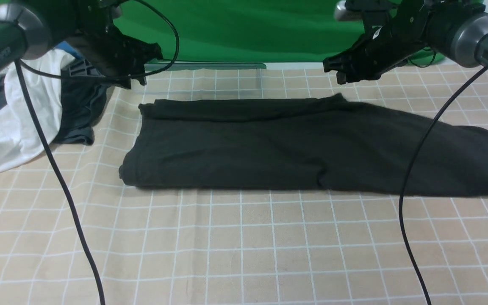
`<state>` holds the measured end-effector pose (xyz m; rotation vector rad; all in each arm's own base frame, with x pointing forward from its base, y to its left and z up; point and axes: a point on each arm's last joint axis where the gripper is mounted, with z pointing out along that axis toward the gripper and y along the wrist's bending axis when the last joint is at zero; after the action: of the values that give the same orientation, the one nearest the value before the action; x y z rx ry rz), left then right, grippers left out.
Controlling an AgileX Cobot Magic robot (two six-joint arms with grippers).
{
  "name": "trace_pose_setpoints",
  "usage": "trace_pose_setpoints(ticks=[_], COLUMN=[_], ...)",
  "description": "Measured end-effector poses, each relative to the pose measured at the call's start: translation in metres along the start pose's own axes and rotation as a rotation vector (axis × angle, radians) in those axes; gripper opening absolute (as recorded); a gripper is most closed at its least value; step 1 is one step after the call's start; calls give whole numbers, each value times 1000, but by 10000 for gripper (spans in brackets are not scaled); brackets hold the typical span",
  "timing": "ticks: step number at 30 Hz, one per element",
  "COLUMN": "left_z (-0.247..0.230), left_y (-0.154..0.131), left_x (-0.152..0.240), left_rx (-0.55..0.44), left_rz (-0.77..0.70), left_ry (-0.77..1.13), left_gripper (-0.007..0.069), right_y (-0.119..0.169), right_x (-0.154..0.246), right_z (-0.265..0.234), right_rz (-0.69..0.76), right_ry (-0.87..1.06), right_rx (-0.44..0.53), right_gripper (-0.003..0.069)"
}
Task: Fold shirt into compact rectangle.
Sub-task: 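Fold the black garment in half by bringing its near edge over to the far edge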
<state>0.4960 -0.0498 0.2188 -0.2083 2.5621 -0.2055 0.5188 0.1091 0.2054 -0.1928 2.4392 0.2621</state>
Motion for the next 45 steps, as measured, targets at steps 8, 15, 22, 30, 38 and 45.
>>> trace_pose_setpoints(ticks=[8, 15, 22, 30, 38, 45], left_z=[-37, 2, 51, 70, 45, -42], left_y=[-37, -92, -95, -95, -89, -83], left_x=[8, 51, 68, 55, 24, 9], left_rx=[113, 133, 119, 99, 55, 30], left_rz=[185, 372, 388, 425, 363, 363], left_ry=[97, 226, 217, 3, -44, -21], left_gripper=[125, 15, 18, 19, 19, 19], right_y=[15, 61, 77, 77, 77, 69], right_x=[-8, 14, 30, 29, 27, 23], right_z=[-50, -23, 7, 7, 7, 25], right_rz=[-64, -188, -210, -199, -200, -222], right_ry=[96, 192, 208, 192, 168, 61], right_rx=[-32, -111, -127, -124, -120, -72], right_gripper=[137, 39, 39, 39, 39, 43])
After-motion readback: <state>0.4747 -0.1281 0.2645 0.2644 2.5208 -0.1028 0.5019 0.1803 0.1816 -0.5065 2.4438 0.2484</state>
